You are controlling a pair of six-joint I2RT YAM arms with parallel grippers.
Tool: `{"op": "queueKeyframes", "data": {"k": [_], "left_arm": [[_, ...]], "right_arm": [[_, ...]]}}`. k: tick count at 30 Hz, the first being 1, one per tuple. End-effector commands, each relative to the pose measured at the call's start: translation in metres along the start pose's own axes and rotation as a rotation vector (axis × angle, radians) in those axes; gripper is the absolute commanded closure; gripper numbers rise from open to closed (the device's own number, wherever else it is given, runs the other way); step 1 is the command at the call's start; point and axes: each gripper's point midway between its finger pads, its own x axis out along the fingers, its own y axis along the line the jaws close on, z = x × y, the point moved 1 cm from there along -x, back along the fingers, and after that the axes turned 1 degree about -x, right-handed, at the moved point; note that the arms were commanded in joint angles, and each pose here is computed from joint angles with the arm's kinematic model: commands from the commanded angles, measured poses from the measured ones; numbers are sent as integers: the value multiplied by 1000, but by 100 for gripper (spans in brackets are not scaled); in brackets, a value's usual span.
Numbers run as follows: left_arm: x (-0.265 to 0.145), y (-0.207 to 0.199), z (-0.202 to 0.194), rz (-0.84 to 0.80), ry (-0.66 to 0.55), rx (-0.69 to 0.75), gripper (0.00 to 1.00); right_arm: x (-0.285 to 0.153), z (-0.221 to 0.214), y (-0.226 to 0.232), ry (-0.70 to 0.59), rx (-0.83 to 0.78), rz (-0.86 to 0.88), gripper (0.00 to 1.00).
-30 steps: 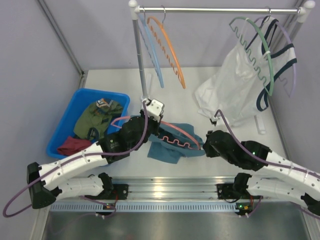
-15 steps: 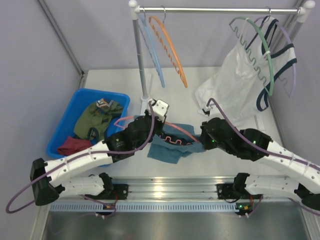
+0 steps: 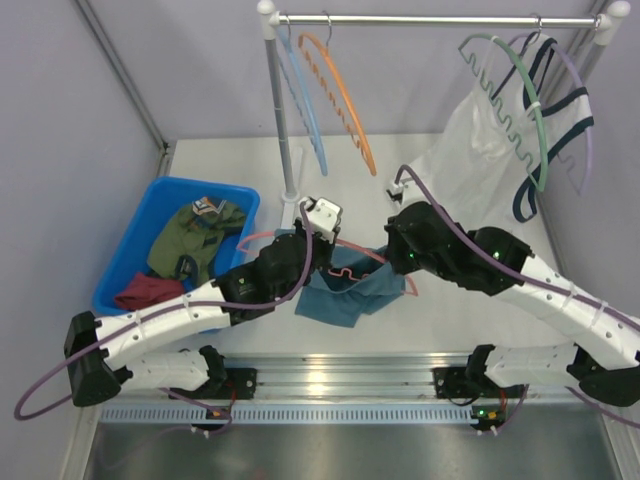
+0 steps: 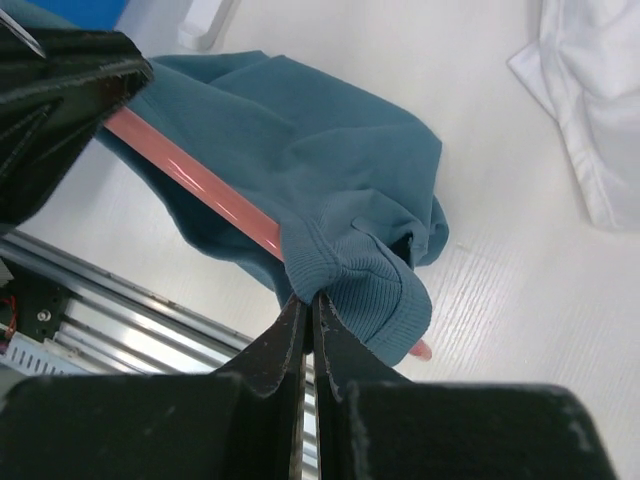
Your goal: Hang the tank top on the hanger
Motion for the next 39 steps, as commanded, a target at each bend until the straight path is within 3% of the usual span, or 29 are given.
{"op": "queueKeyframes", "data": {"k": [1, 12, 15, 16, 19, 22, 26, 39], "left_arm": [[-2, -3, 54, 12, -159, -101, 100], [-10, -7, 71, 21, -190, -145, 100], [-13, -4, 77, 31, -193, -152, 100], [-14, -4, 79, 27, -195, -158, 100], [-17, -7, 82, 4, -195, -172, 100], [-22, -6, 86, -12, -198, -182, 100], [-32, -5, 93, -40, -208, -189, 100], [-67, -10, 119, -187, -234, -195, 100]], "right_arm": [[-16, 32, 2, -62, -9, 23, 100], [-18, 47, 13, -68, -19, 69, 99], [-24, 50, 16, -88, -31, 107, 82], [-28, 55, 18, -113, -53, 129, 70], [-40, 64, 20, -162, -100, 175, 54], [-53, 75, 25, -229, -163, 243, 44], [-63, 76, 22, -279, -254, 297, 41], [-73, 31, 38, -176, -413, 548, 40]]}}
